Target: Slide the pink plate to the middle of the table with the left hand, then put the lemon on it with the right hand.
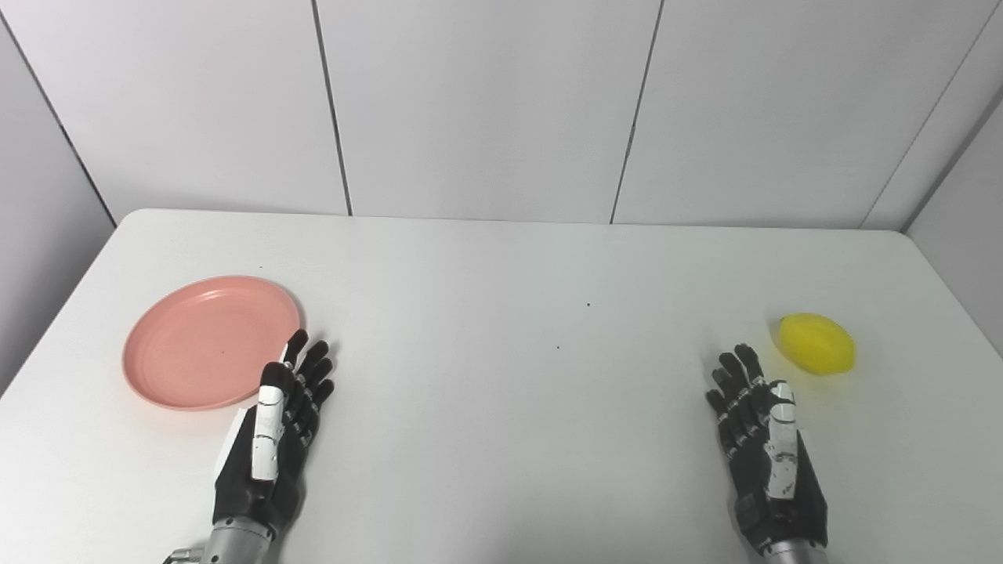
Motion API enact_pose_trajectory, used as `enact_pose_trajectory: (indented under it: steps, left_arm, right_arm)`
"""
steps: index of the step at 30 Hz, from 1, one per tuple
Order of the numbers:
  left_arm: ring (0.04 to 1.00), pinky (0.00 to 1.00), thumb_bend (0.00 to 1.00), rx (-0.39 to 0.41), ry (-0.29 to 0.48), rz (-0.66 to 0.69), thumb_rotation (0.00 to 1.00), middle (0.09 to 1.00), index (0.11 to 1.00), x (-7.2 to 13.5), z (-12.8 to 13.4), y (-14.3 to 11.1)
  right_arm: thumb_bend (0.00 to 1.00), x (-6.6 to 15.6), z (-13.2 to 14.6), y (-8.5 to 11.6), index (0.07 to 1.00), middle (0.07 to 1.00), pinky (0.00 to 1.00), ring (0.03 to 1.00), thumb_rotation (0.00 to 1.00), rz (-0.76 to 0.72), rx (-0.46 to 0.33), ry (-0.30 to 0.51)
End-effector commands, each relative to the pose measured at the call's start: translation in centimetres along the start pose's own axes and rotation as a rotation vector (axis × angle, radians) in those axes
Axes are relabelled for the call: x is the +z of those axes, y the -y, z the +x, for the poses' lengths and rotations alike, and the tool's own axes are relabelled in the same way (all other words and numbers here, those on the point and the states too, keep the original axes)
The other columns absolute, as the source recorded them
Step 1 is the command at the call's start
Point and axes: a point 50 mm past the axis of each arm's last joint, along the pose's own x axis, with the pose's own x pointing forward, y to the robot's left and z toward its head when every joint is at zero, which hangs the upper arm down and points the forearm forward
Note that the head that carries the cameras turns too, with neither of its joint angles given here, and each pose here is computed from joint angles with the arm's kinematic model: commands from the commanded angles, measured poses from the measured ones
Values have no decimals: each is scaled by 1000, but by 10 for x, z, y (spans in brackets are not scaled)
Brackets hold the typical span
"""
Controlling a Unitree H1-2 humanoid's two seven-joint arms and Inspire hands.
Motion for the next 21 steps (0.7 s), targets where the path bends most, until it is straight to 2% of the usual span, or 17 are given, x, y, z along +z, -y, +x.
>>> enact_pose_trajectory:
  steps: [1, 4, 9, 13, 17, 21]
  left_arm:
    - [999, 1000, 748, -11, -12, 25, 1000, 981, 1000, -3, -19, -12]
    - [992, 1000, 764, -14, -14, 30, 1000, 977, 1000, -9, -21, -10]
    - [998, 1000, 788, -13, -22, 19, 1000, 985, 1000, -12, -22, -5]
    - [996, 1000, 772, -18, -20, 8, 1000, 985, 1000, -15, -23, -7]
    - [998, 1000, 757, -3, -3, 8, 1000, 985, 1000, -8, -17, -10]
    - [1000, 1000, 743, -4, -7, 18, 1000, 989, 1000, -14, -13, -15]
  right_arm:
    - [755, -4, -5, -4, 953, 948, 1000, 974, 995, 8, 6, -29]
    - [729, -11, -8, -1, 964, 959, 1000, 986, 1000, -2, 17, -33]
    - [742, -12, -13, 2, 965, 965, 1000, 985, 1000, 1, 17, -38]
    - [725, -17, -14, 3, 975, 976, 1000, 998, 1000, 3, 22, -32]
    - [735, -15, -8, 1, 974, 964, 1000, 981, 1000, -3, 9, -38]
    - [730, -23, -3, -1, 972, 961, 1000, 982, 1000, -13, 26, -32]
